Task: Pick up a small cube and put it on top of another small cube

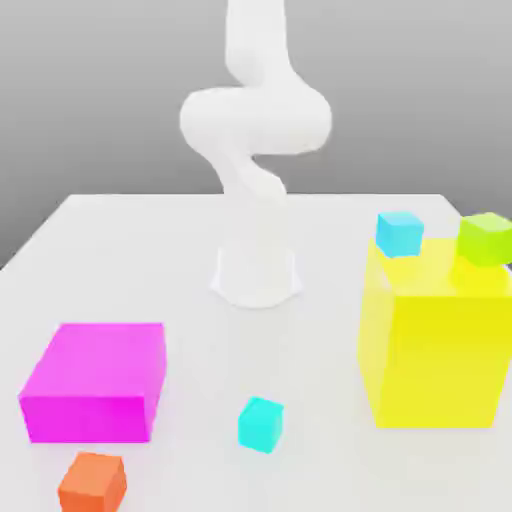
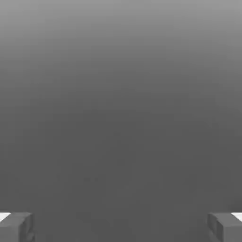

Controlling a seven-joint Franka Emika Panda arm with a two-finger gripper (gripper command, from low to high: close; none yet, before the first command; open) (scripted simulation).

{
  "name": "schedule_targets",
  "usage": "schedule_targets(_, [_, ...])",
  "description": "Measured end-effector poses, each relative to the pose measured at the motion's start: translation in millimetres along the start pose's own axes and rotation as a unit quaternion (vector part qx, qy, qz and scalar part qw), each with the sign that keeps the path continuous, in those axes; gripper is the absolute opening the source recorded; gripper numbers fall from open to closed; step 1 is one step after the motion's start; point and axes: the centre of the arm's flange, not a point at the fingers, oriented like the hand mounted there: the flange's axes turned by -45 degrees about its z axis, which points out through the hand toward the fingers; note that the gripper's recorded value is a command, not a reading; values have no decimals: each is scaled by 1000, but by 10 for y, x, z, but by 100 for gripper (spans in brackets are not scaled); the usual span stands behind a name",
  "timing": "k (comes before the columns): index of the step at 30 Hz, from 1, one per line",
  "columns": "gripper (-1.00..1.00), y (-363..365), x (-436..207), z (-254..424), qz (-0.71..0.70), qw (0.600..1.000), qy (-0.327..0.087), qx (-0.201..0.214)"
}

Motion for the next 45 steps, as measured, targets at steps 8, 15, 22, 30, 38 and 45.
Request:
schedule_targets(8, [0,492,-160,1462,21,994,-105,13])
schedule_targets(15, [0,931,-657,2611,41,981,-191,9])
schedule_targets(22, [0,1418,-1443,3554,60,959,-275,-11])
schedule_targets(30, [0,1846,-2488,4355,65,932,-353,-40])
schedule_targets(38, [-100,1871,-2784,4656,66,931,-356,-41])
schedule_targets(45, [-100,1755,-2457,4249,64,931,-357,-36])
